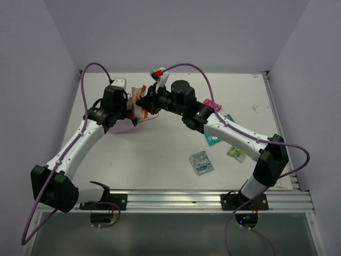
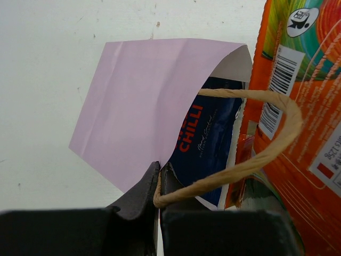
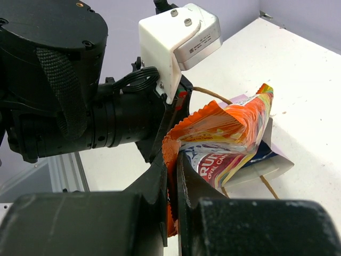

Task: Place the snacks into the paper bag
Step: Place the snack in the paper bag.

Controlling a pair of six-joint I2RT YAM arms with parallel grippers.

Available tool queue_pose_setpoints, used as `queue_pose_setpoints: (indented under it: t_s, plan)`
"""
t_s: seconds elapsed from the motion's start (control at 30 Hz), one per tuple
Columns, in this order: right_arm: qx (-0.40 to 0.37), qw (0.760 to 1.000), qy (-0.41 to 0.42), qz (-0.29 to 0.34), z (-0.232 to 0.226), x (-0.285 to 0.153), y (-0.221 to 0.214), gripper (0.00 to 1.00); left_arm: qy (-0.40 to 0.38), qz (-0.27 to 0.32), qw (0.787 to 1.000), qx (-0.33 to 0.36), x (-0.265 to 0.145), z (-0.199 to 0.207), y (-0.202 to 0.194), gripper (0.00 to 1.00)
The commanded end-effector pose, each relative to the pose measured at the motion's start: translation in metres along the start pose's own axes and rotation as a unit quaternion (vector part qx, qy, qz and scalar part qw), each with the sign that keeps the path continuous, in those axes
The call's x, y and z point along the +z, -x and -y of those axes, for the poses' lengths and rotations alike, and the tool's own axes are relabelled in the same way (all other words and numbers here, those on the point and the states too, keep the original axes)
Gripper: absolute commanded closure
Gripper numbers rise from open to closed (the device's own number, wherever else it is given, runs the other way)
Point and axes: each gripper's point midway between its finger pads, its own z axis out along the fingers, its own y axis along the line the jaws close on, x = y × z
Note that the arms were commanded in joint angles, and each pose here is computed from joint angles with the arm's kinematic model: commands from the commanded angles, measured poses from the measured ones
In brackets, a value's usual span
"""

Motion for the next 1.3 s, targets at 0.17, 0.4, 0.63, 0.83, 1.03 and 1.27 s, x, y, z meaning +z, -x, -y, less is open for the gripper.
queue_pose_setpoints:
  t_s: [0.17,0.4,0.63,0.83,1.03,1.27]
  plan:
    - [-0.014,0.997,0.036,0.067,-0.017,-0.001,0.039,1.00,-0.021,0.017,1.000,-0.006,-0.011,0.007,0.017,1.00]
    - [0.003,0.997,0.062,0.053,-0.020,0.003,0.011,1.00,-0.034,0.026,0.999,-0.015,-0.016,0.012,0.026,1.00]
    - [0.013,0.996,0.079,0.041,-0.023,0.004,-0.003,1.00,-0.027,0.026,0.999,-0.015,-0.017,0.009,0.027,1.00]
    - [-0.008,0.997,0.066,0.047,-0.022,-0.001,0.011,1.00,-0.025,0.012,1.000,-0.006,-0.012,0.009,0.019,1.00]
    - [-0.050,0.997,0.029,0.060,-0.011,-0.006,0.031,1.00,-0.021,0.005,1.000,0.002,-0.014,0.005,0.012,1.00]
    - [-0.065,0.994,0.037,0.077,-0.017,-0.008,0.049,1.00,-0.029,0.007,1.000,0.003,-0.016,0.008,0.015,1.00]
